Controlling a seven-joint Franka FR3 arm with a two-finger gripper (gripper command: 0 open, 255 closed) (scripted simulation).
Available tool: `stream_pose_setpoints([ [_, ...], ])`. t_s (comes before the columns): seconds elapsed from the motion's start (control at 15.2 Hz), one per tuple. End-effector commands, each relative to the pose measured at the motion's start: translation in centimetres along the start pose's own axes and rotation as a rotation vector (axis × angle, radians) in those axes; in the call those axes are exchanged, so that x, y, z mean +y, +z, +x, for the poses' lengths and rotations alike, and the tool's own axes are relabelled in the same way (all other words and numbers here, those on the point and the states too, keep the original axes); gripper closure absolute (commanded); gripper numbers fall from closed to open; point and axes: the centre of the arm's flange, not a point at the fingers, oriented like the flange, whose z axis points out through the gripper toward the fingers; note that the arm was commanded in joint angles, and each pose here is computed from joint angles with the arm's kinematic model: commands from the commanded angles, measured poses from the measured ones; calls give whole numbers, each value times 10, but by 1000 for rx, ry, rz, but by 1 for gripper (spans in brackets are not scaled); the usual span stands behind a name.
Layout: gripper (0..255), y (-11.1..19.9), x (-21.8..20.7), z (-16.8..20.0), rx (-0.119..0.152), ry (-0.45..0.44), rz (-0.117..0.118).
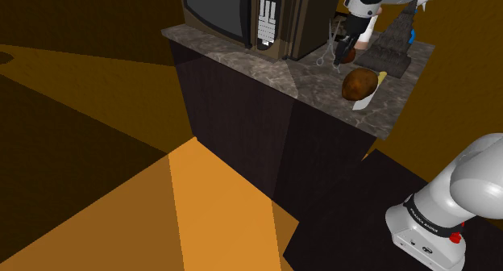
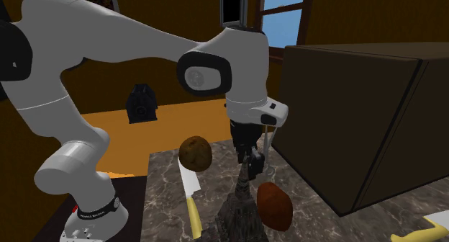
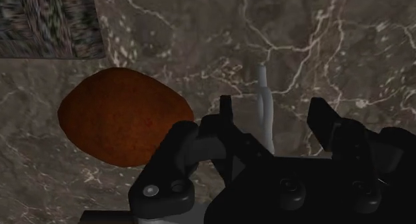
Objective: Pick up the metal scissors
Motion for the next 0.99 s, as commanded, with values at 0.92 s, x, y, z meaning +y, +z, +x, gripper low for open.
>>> stream_pose_setpoints([
  [0.92, 255, -31, -1, 2, 0, 0, 0],
])
